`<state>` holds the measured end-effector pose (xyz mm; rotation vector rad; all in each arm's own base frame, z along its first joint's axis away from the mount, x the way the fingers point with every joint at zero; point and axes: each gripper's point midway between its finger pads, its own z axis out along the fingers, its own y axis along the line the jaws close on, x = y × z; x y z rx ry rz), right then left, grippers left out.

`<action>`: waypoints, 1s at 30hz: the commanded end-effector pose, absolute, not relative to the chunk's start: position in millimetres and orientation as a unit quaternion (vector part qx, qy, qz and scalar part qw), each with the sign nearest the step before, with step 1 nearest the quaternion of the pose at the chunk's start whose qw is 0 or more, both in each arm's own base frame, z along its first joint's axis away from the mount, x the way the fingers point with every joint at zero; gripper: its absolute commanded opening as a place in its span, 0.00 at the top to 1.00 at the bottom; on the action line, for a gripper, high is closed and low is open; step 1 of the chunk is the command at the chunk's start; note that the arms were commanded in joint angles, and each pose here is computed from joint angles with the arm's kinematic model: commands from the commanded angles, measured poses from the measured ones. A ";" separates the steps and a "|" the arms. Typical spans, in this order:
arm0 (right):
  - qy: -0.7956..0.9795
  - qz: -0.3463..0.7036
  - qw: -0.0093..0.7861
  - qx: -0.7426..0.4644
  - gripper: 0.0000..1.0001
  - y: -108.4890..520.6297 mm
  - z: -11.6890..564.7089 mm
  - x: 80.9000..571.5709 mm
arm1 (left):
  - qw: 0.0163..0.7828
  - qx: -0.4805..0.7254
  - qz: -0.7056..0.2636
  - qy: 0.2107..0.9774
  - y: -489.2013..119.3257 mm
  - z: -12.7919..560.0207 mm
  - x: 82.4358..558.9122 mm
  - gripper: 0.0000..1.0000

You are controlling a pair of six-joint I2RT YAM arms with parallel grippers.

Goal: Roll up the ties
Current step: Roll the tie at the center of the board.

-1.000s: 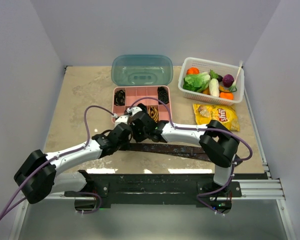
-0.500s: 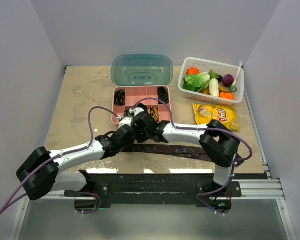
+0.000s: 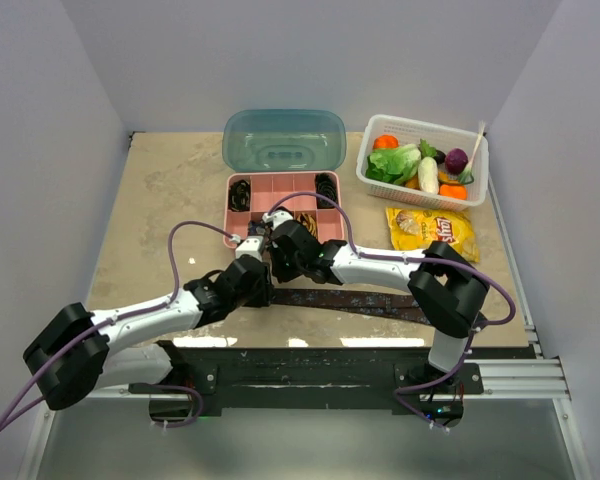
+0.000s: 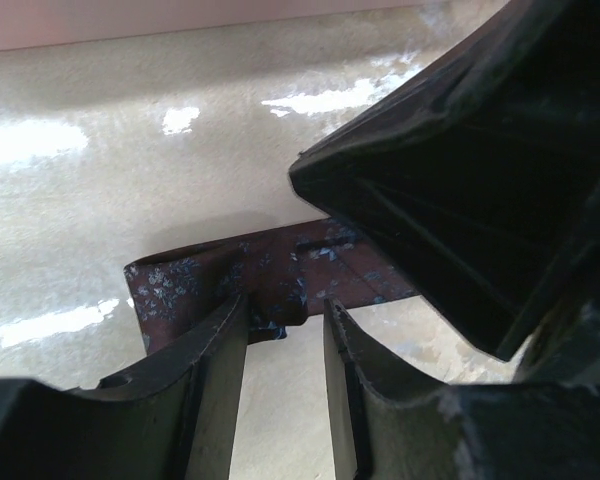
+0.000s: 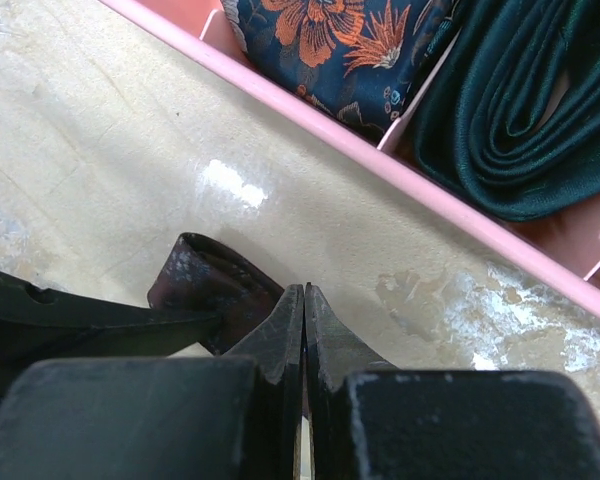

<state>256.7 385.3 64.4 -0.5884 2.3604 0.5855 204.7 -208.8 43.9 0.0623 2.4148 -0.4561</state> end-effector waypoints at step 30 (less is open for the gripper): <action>0.849 0.312 0.347 -0.246 1.00 399.4 134.5 242.1 | 0.391 -0.018 -0.182 0.902 -199.1 91.5 219.7 0.38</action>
